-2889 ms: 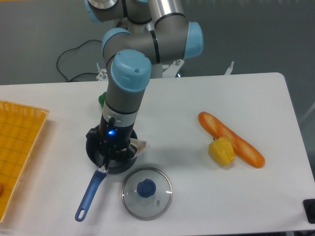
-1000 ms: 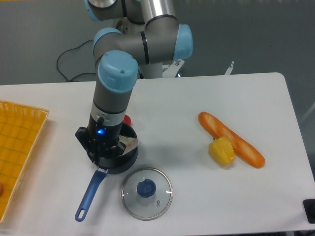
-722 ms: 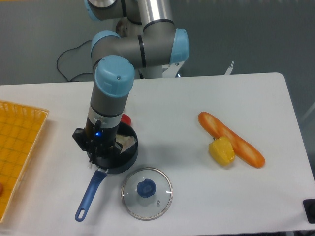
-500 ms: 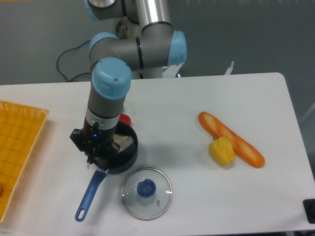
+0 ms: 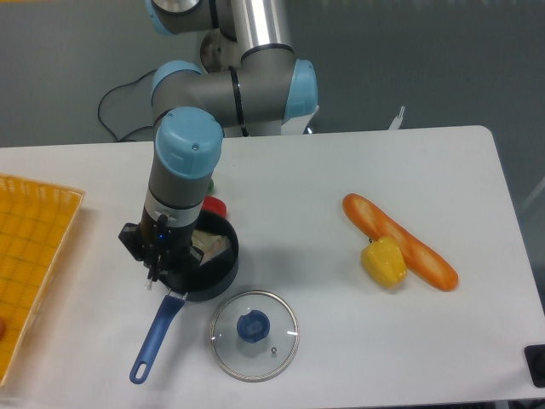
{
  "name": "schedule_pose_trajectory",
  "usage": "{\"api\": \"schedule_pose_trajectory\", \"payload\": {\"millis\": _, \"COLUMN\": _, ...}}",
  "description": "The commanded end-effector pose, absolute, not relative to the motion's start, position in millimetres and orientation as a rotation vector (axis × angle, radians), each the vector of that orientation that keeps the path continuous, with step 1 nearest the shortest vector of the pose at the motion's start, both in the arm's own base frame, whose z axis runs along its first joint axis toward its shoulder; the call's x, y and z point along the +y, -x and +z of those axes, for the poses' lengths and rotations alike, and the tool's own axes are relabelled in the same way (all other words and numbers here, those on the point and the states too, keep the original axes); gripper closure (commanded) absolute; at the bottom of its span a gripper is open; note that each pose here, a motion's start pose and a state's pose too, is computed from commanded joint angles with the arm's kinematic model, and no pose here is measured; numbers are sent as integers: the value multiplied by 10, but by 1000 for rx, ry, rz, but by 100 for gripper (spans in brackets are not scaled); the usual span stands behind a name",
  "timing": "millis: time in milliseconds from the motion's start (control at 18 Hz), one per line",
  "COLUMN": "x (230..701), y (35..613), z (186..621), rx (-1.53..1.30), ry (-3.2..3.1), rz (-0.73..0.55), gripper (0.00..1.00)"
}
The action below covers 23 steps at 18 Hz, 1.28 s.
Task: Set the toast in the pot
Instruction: 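Lower the gripper with the toast down into the pan, then open the gripper to release the toast inside the pan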
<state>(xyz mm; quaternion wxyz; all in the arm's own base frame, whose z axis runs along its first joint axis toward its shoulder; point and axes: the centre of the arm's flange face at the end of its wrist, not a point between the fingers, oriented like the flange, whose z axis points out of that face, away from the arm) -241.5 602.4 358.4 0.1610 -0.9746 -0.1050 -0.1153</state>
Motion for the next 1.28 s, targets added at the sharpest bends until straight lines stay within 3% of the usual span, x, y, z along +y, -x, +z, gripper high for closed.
{"api": "schedule_pose_trajectory", "payload": {"millis": 444, "x": 6022, "y": 2401, "z": 3565, "rx": -296, "ry": 2784, "rz": -330, "gripper": 84}}
{"api": "schedule_pose_trajectory", "payload": {"millis": 500, "x": 6017, "y": 2397, "z": 3550, "rx": -289, "ry": 2787, "rz": -331, "gripper": 71}}
{"api": "schedule_pose_trajectory", "payload": {"millis": 556, "x": 6020, "y": 2390, "z": 3551, "rx": -275, "ry": 2788, "rz": -327, "gripper": 46}}
{"api": "schedule_pose_trajectory", "payload": {"millis": 611, "x": 6031, "y": 2376, "z": 3545, "rx": -226, "ry": 2789, "rz": -317, "gripper": 2}}
{"api": "schedule_pose_trajectory", "payload": {"millis": 1278, "x": 6040, "y": 2408, "z": 3576, "rx": -144, "ry": 2779, "rz": -251, "gripper": 0}}
